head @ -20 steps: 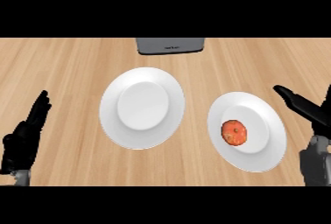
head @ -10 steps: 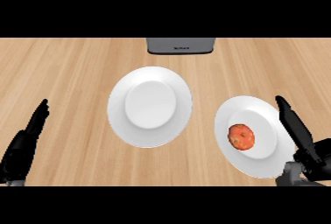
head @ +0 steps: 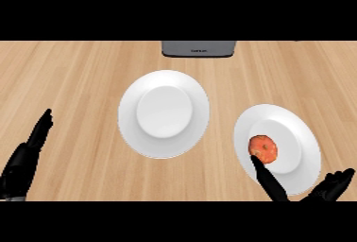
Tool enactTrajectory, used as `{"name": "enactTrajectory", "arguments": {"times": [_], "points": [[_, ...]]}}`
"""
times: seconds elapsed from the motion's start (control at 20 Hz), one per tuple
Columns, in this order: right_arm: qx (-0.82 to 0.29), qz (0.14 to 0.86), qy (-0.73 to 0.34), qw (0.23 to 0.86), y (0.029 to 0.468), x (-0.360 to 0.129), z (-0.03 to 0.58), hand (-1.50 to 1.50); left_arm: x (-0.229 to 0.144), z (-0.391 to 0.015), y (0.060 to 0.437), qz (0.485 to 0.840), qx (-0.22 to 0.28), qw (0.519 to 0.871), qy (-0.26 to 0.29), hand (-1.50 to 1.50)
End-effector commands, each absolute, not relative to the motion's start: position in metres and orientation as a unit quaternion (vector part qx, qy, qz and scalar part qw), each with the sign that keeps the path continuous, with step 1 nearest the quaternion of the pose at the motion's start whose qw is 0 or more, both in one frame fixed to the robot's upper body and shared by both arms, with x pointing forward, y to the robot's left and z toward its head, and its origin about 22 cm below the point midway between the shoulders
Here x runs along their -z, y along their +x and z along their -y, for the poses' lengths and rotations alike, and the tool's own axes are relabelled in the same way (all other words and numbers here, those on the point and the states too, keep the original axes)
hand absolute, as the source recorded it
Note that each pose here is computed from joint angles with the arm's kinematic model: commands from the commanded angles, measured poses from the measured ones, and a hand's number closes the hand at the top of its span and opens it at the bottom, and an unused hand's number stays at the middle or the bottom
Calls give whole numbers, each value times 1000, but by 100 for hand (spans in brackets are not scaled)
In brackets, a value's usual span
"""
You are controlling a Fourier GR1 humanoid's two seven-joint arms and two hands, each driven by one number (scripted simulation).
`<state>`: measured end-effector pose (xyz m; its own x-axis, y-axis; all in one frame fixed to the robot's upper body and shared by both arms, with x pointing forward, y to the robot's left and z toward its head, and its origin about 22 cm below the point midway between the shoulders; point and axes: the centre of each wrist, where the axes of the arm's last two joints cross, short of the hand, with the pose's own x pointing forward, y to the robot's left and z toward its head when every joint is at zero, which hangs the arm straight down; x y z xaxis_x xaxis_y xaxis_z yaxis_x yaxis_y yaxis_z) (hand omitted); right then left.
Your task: Pick the squash from the plate and place it in the plate
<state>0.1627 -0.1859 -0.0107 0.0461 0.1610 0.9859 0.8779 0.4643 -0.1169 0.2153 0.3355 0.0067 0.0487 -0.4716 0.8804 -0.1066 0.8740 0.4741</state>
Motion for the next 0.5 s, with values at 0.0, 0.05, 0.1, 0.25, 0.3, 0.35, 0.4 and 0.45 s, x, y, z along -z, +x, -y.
{"name": "enactTrajectory", "arguments": {"times": [0.0,0.05,0.1,0.25,0.3,0.35,0.4,0.45], "points": [[289,561,-432,644,136,27,181,-150,-11,-343,218,681,133,689,210,0],[291,552,-423,657,133,21,191,-150,-3,-334,210,684,136,687,202,0],[284,541,-423,670,131,25,191,-150,-9,-339,218,682,143,683,220,0],[277,520,-407,698,134,15,210,-150,-13,-342,216,690,144,679,205,0],[250,498,-415,720,127,21,220,-150,-9,-337,217,680,136,692,199,0],[237,504,-402,726,129,14,219,-150,-11,-331,224,689,140,681,206,0],[247,489,-398,736,132,5,230,-150,-2,-325,216,686,145,683,204,0],[234,488,-390,745,142,8,222,-150,-13,-331,225,688,145,681,205,0]]}}
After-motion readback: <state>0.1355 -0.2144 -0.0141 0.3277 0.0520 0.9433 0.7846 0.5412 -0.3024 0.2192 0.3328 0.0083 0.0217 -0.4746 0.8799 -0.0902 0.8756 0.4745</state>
